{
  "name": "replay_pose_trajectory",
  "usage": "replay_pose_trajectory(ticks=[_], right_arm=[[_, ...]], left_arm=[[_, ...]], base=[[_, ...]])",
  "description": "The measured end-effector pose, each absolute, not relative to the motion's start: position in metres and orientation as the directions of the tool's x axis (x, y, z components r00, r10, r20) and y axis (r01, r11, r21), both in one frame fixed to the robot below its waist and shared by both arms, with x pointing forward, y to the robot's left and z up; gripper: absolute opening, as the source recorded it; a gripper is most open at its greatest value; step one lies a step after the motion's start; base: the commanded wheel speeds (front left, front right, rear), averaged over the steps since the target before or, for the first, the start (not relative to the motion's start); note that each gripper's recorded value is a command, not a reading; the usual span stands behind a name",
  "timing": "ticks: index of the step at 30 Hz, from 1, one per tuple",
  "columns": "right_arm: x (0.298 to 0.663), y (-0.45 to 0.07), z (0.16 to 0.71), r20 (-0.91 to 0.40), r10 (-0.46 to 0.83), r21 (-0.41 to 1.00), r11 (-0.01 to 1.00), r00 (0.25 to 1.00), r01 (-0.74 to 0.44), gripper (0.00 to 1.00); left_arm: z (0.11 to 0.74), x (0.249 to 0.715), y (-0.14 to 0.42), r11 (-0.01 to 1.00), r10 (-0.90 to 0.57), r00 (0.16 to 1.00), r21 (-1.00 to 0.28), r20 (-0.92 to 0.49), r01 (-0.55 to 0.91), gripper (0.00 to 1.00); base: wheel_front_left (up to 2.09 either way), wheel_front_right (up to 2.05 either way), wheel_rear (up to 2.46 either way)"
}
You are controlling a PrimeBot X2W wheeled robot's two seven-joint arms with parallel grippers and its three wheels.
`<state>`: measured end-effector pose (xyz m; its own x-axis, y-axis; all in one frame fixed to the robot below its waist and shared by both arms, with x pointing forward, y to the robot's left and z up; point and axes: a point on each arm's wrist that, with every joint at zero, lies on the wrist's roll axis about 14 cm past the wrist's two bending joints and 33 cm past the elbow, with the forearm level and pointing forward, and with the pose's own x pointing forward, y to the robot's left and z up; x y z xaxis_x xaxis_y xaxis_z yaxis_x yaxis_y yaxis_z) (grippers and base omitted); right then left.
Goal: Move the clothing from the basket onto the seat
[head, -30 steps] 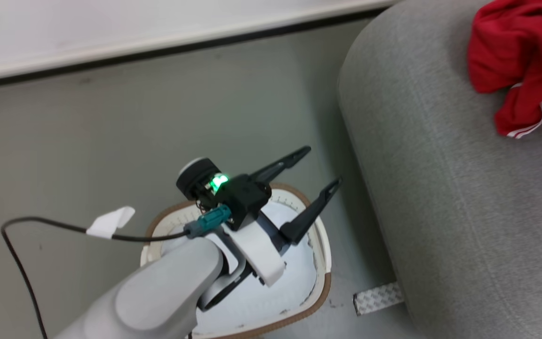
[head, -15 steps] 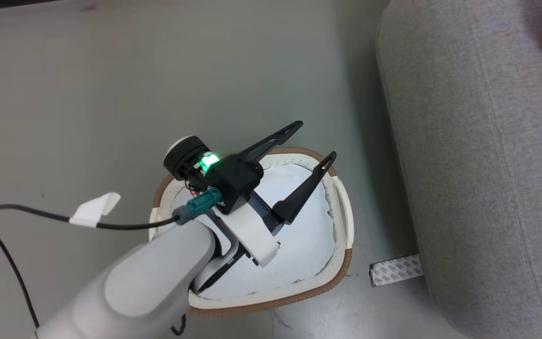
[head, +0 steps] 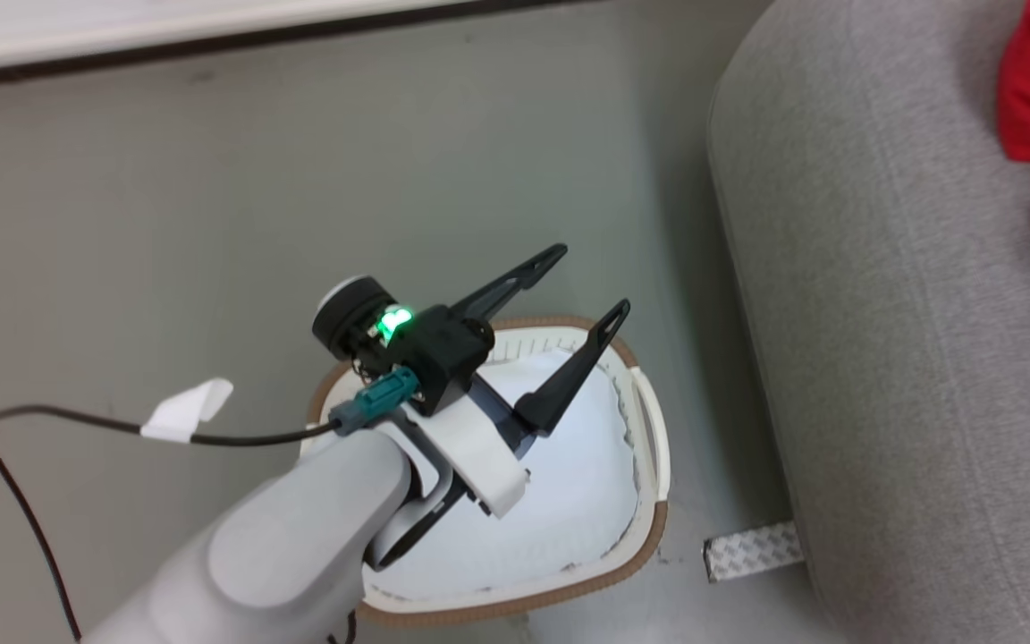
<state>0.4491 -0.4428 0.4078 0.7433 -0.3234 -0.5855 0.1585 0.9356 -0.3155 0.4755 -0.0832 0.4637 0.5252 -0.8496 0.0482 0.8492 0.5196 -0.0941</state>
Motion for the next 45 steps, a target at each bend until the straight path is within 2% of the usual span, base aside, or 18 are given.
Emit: replay_pose_trajectory(ticks=[6,13,20,25,30,39,45], right_arm=[[0.416,-0.437,0.413,-0.642,-0.306,-0.304,0.943,0.703,0.132,1.0],[0.397,-0.434,0.46,-0.589,-0.277,-0.294,0.949,0.759,0.118,1.0],[0.411,-0.396,0.534,-0.375,-0.148,-0.235,0.97,0.915,0.06,1.0],[0.425,-0.35,0.575,-0.201,-0.017,-0.184,0.983,0.979,-0.021,1.0],[0.438,-0.3,0.599,-0.038,0.101,-0.137,0.985,0.994,-0.106,1.0],[0.437,-0.223,0.604,0.196,0.197,0.027,0.978,0.961,-0.206,1.0],[0.421,-0.194,0.572,0.196,0.206,0.101,0.968,0.959,-0.228,1.0]], left_arm=[[0.484,0.463,-0.079,0.538,-0.838,0.542,-0.071,0.058,0.84,1.0],[0.512,0.442,-0.07,0.577,-0.812,0.579,-0.041,0.074,0.816,1.0],[0.553,0.429,-0.043,0.666,-0.738,0.661,-0.009,0.139,0.746,1.0],[0.57,0.424,-0.004,0.756,-0.645,0.745,-0.004,0.171,0.655,1.0],[0.575,0.423,0.045,0.848,-0.517,0.836,-0.026,0.183,0.53,1.0],[0.575,0.412,0.126,0.953,-0.263,0.944,-0.095,0.2,0.286,1.0],[0.563,0.4,0.163,0.976,-0.117,0.976,-0.159,0.186,0.148,1.0]], base=[[0.0,0.0,0.0],[0.0,0.0,0.0],[0.0,0.0,0.0],[0.0,0.0,0.0],[0.0,0.0,0.0],[0.0,0.0,0.0],[0.0,0.0,0.0]])
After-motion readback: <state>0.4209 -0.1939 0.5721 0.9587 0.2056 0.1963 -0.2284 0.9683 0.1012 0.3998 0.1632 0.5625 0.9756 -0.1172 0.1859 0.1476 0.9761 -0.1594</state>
